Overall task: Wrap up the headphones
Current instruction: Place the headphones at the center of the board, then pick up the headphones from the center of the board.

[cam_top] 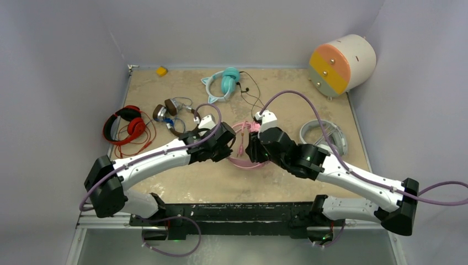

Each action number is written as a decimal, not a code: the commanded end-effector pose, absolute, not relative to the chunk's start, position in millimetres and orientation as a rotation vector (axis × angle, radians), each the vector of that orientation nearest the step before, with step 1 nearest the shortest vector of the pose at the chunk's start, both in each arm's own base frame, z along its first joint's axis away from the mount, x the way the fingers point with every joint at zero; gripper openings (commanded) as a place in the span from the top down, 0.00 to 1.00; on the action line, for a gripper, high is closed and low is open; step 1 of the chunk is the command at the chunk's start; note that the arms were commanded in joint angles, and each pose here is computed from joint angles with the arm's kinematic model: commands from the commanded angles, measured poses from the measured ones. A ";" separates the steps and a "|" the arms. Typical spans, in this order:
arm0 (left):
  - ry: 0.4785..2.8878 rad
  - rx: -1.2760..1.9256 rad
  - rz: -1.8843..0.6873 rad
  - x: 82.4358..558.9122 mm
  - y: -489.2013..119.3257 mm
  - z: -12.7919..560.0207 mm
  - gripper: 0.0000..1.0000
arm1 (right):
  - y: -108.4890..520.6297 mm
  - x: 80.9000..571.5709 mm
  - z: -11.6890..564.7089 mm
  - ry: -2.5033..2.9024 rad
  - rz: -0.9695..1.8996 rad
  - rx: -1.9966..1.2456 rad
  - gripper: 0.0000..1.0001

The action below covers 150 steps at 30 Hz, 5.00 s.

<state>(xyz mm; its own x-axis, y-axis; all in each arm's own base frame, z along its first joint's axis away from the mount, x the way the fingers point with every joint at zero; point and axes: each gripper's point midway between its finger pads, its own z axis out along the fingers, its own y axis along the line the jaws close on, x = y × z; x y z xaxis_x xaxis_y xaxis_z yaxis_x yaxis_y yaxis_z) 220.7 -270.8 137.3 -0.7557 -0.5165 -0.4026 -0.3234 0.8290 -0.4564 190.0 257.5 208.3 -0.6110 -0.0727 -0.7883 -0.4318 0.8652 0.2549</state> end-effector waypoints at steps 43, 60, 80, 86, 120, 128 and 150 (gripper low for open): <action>2.754 -0.261 -1.124 227.7 -487.6 84.6 0.56 | 151.7 221.7 254.9 2.111 0.258 -0.193 0.60; 2.399 -0.256 -0.784 242.5 -362.7 163.3 0.21 | 149.6 198.0 263.4 2.020 0.425 -0.234 0.56; 2.058 -0.120 -0.598 224.7 -226.7 226.8 0.01 | 202.5 210.7 240.2 1.949 0.601 -0.359 0.54; 2.028 -0.023 -0.659 204.1 -212.3 233.1 0.04 | 212.6 222.7 237.1 1.922 0.598 -0.358 0.54; 2.220 -0.061 -0.540 284.2 -203.8 181.4 0.09 | 225.5 257.7 218.0 1.791 0.494 -0.400 0.23; 2.216 -0.117 -0.481 325.2 -165.0 178.1 0.06 | 234.0 255.2 194.5 1.806 0.523 -0.442 0.01; 2.196 0.045 0.008 407.7 -128.1 103.8 0.05 | 232.6 261.9 153.5 1.787 0.481 -0.447 0.02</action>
